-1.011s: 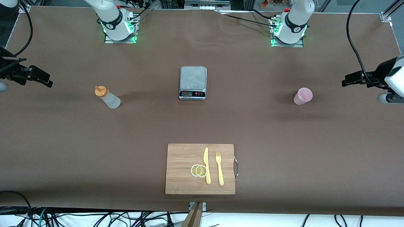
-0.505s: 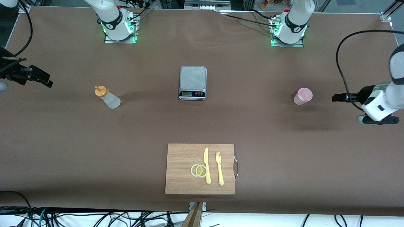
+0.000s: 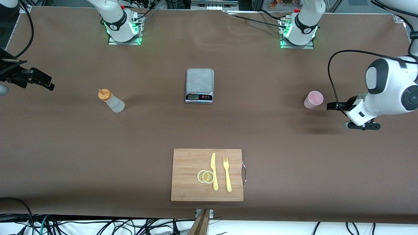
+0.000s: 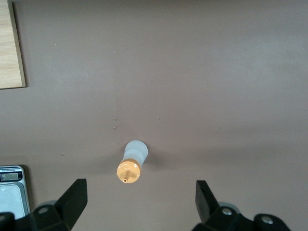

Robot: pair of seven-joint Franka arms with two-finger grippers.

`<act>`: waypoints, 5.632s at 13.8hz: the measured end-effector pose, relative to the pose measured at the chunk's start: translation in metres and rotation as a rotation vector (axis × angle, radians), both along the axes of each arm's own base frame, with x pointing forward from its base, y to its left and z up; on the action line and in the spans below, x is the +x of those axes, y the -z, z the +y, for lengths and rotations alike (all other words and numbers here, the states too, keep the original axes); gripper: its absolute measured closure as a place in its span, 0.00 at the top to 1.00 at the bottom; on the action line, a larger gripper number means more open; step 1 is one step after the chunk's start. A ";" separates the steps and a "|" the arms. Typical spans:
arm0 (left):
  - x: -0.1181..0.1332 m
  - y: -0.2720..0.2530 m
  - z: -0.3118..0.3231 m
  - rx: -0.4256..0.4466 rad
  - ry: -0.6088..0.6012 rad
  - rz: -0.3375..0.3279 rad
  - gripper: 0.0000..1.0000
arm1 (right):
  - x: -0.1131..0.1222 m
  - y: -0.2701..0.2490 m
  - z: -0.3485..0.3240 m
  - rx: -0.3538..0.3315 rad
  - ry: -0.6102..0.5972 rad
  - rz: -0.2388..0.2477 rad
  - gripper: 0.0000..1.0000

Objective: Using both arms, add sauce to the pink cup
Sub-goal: 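Lower the left gripper onto the pink cup and grasp it, then carry the pink cup with the left gripper onto the scale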

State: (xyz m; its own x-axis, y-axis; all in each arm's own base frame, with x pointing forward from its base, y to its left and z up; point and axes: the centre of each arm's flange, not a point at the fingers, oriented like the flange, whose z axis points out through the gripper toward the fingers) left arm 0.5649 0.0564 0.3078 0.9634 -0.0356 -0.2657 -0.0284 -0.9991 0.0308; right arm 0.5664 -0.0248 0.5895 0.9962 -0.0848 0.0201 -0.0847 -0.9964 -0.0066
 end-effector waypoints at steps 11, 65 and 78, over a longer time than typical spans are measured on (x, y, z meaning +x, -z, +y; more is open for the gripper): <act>-0.061 0.042 -0.002 0.004 0.031 -0.095 0.99 | 0.000 0.000 -0.001 0.000 0.002 0.000 1.00; -0.166 0.027 -0.556 -0.122 0.038 -0.105 0.04 | 0.020 0.065 0.007 0.003 -0.108 0.119 1.00; -0.130 -0.048 -0.549 -0.115 -0.029 -0.078 0.95 | -0.034 0.258 -0.121 0.675 -1.191 -0.107 1.00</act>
